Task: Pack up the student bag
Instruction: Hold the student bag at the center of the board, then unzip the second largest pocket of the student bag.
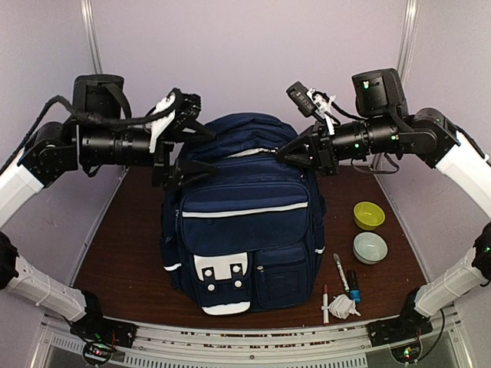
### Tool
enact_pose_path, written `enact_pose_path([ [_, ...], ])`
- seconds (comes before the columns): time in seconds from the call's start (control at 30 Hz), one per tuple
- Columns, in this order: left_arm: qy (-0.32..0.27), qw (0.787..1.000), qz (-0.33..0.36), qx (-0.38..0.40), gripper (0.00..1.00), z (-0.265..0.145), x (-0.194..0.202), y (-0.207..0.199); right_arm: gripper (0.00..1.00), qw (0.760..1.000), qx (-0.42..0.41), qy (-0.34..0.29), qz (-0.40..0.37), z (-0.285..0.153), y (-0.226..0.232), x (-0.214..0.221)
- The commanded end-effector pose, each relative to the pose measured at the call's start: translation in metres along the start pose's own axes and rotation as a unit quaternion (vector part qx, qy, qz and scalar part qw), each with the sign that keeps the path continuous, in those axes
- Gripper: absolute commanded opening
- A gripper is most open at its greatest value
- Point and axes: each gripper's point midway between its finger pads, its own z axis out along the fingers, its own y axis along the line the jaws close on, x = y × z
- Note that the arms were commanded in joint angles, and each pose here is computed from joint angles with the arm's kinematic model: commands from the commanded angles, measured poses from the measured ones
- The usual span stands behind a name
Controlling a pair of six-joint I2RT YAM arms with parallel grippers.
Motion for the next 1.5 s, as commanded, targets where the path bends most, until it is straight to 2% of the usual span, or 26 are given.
enact_pose_path([
  [0.0,0.038,0.999,-0.017,-0.008,0.69,0.016,-0.001,0.016,0.00,1.000,-0.006,-0.017,-0.012,-0.001,0.003,-0.006],
  [0.13,0.054,0.998,-0.016,0.038,0.67,0.028,0.008,0.002,0.00,1.000,-0.002,-0.016,-0.012,-0.002,0.002,-0.003],
  [0.2,0.053,0.997,-0.013,0.051,0.57,0.033,0.008,-0.001,0.00,1.000,-0.002,-0.015,-0.011,-0.001,0.002,-0.002],
  [0.27,0.058,0.997,-0.012,0.058,0.52,0.037,0.012,-0.003,0.00,1.000,-0.002,-0.014,-0.010,-0.001,0.002,-0.001],
  [0.43,0.103,0.994,-0.006,0.035,0.48,0.050,0.037,0.004,0.00,1.000,-0.003,-0.014,-0.011,-0.001,0.002,0.000],
  [0.7,0.132,0.990,-0.004,0.045,0.39,0.062,0.059,-0.001,0.00,1.000,-0.005,-0.015,-0.012,0.001,0.003,-0.001],
  [0.77,0.140,0.989,-0.001,0.038,0.29,0.062,0.063,0.001,0.00,1.000,-0.004,-0.011,-0.011,0.001,0.002,0.001],
  [0.83,0.140,0.990,0.001,0.027,0.05,0.058,0.062,0.005,0.00,1.000,-0.004,-0.004,-0.010,0.001,0.001,0.005],
  [0.87,0.135,0.991,0.004,0.018,0.00,0.056,0.060,0.007,0.00,1.000,-0.004,-0.001,-0.008,0.001,-0.001,0.008],
  [1.07,0.084,0.995,0.007,-0.054,0.00,0.023,0.045,0.027,0.00,0.999,0.000,0.015,0.046,-0.009,-0.020,0.036],
  [1.17,0.088,0.991,0.003,-0.097,0.00,0.004,0.052,0.041,0.00,0.996,0.009,0.033,0.080,-0.015,-0.031,0.064],
  [1.3,0.088,0.987,-0.012,-0.131,0.00,-0.020,0.059,0.053,0.00,0.988,0.026,0.064,0.138,-0.018,-0.049,0.117],
  [1.47,0.074,0.984,-0.019,-0.164,0.00,-0.043,0.055,0.064,0.00,0.973,0.007,0.115,0.199,-0.004,-0.045,0.187],
])
